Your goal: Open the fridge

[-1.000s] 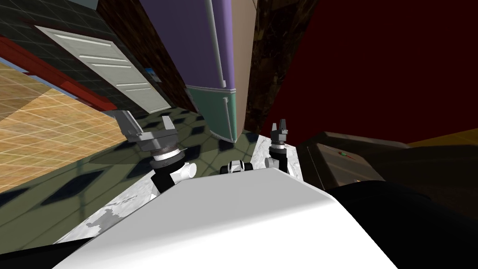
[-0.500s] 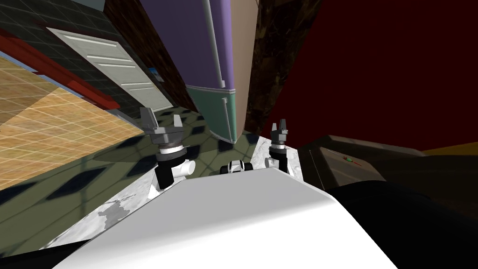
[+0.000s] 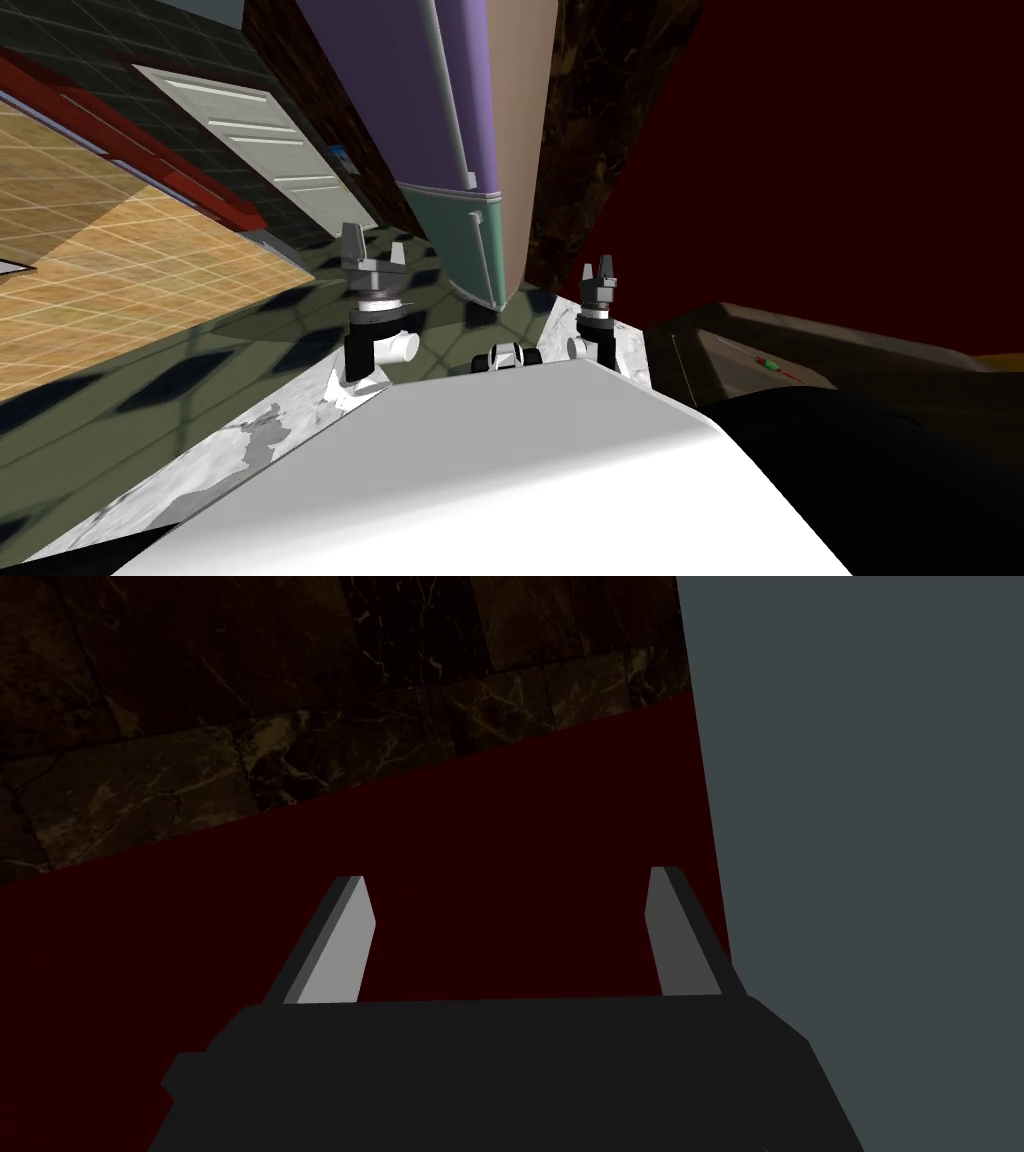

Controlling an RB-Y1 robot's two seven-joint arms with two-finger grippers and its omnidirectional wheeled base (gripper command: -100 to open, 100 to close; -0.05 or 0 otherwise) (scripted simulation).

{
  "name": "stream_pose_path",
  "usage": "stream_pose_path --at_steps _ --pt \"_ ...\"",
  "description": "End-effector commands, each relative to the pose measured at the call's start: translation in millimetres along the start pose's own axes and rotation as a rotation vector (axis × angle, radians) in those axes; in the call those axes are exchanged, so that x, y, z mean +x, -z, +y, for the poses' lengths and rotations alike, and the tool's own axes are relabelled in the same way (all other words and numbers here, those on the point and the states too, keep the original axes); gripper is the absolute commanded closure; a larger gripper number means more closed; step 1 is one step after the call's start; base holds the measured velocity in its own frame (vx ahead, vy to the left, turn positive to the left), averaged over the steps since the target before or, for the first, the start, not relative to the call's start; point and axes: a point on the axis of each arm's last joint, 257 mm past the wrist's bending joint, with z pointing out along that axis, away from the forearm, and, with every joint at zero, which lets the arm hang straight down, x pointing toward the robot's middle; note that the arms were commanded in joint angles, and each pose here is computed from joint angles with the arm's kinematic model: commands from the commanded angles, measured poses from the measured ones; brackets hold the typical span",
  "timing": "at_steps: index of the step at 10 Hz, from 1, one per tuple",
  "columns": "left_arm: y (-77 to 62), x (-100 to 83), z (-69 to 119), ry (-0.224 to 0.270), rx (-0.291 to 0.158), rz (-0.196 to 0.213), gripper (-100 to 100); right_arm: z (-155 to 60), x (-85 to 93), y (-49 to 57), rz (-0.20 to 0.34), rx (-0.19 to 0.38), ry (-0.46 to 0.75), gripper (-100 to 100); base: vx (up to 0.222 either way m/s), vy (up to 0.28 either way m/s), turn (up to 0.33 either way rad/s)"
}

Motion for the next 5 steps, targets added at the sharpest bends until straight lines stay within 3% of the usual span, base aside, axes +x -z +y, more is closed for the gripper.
stream_pose_path --at_steps 1,2,5 --pt "-13.5 1.5 28.1 0.013 -0.058 0.022 -100 0.0 0.0 0.0 0.0 0.0 0.0 0 0.116 -0.147 0.117" --pt "-15.0 1.8 26.8 0.014 -0.053 0.023 -100 0.0 0.0 0.0 0.0 0.0 0.0 0 0.085 -0.119 0.017" --pt "-35.6 4.5 55.5 0.028 -0.116 0.045 -100 0.0 0.0 0.0 0.0 0.0 0.0 0 0.094 -0.139 0.106"
